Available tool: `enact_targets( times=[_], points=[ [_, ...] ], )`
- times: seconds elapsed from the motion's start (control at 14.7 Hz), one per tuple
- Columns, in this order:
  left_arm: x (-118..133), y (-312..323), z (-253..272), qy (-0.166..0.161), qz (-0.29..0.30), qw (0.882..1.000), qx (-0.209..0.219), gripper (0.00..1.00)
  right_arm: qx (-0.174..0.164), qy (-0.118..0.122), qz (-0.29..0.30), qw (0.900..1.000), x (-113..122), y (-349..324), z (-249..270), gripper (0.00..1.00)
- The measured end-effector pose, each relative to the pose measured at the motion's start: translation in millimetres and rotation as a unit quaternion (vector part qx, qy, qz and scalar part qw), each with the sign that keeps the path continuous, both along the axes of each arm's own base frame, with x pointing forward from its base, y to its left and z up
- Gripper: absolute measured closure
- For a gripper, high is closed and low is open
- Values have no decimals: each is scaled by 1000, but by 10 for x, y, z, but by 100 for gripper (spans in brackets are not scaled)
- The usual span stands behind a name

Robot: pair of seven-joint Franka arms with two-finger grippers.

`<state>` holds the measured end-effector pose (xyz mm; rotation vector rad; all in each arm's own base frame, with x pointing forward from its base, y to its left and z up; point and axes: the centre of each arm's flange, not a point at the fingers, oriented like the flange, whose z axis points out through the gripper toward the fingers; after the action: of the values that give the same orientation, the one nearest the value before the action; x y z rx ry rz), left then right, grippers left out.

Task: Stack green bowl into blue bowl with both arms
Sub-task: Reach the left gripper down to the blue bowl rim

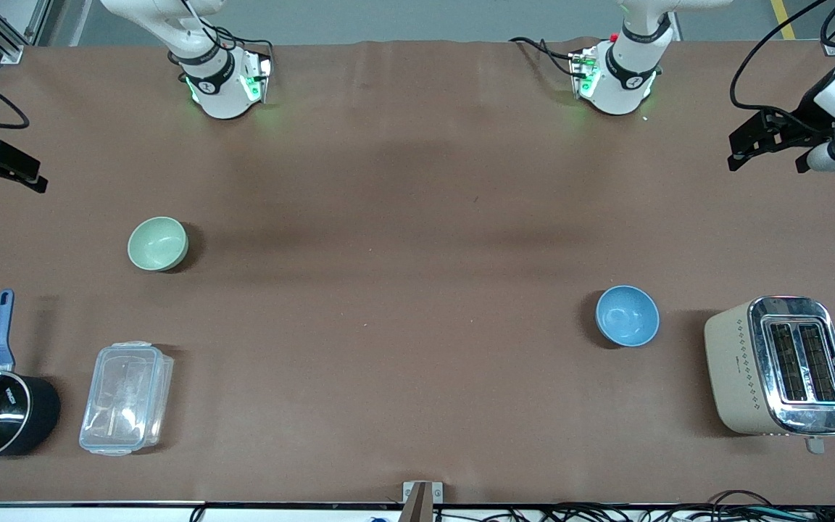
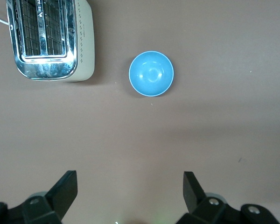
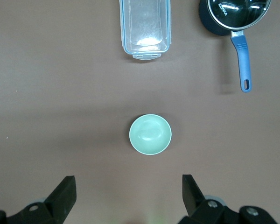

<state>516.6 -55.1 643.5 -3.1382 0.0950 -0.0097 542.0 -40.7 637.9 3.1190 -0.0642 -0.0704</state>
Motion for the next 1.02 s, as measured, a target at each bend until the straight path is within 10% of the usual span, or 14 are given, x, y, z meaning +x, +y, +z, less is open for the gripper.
enact_targets(
  times=[0.48, 1.02],
  points=[
    [163, 15, -124, 7, 0, 1000, 2, 0, 0, 1, 0, 1000, -3, -2, -2, 0],
    [913, 57, -1525, -16, -2, 1000, 16, 0, 1, 6, 0, 1000, -12, -199, -44, 0]
  ],
)
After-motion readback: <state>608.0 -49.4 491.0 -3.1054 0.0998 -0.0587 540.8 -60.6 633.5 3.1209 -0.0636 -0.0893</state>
